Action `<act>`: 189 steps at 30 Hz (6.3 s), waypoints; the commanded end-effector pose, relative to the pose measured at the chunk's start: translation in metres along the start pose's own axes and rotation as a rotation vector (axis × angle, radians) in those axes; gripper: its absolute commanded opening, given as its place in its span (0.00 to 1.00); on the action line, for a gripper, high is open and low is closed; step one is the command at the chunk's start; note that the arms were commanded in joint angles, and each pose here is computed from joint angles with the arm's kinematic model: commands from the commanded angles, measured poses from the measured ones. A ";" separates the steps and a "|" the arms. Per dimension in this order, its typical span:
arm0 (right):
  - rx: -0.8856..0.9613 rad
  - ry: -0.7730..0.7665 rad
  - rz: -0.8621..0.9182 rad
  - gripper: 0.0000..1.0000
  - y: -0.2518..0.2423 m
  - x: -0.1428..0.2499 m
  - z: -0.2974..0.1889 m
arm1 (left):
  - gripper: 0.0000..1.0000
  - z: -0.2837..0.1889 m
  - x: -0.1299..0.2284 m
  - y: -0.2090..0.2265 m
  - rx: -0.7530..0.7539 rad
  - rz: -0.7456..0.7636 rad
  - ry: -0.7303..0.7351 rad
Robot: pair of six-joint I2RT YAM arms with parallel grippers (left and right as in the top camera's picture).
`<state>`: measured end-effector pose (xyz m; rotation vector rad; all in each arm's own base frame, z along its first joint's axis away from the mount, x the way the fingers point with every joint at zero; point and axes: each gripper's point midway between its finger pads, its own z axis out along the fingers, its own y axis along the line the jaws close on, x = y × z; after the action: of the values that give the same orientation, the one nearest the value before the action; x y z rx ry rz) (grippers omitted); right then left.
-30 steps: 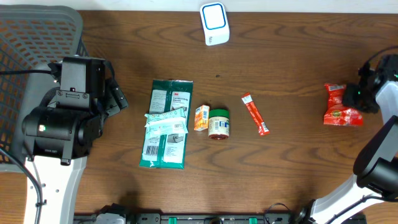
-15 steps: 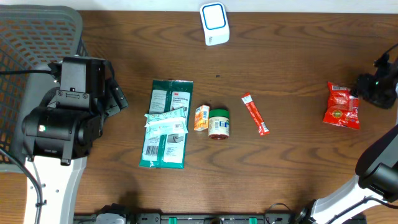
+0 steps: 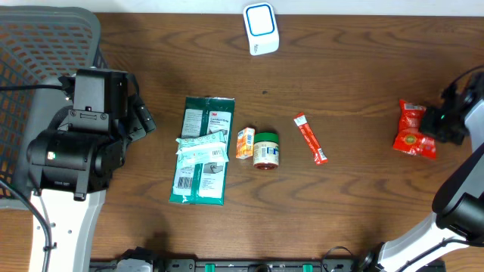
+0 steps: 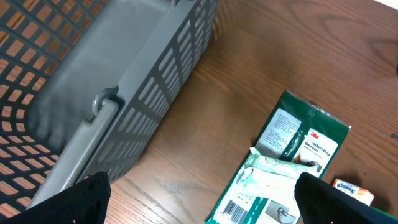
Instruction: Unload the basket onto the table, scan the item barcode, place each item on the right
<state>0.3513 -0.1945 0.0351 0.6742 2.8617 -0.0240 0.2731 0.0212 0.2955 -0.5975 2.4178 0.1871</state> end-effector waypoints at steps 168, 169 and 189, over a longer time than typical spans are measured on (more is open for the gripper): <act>-0.138 -0.188 -0.840 0.56 0.200 0.138 -0.025 | 0.95 -0.001 -0.002 0.005 -0.020 -0.006 -0.011; -0.136 -0.176 -0.852 0.53 0.200 0.140 -0.021 | 0.95 -0.001 -0.002 0.005 -0.021 -0.006 -0.011; -0.219 -0.046 -0.809 0.48 0.212 0.158 0.010 | 0.95 -0.001 -0.002 0.005 -0.021 -0.006 -0.011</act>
<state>0.3061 0.0621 -0.0030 -0.6127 2.8137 0.1229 0.2731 0.0212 0.2954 -0.5973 2.4183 0.1868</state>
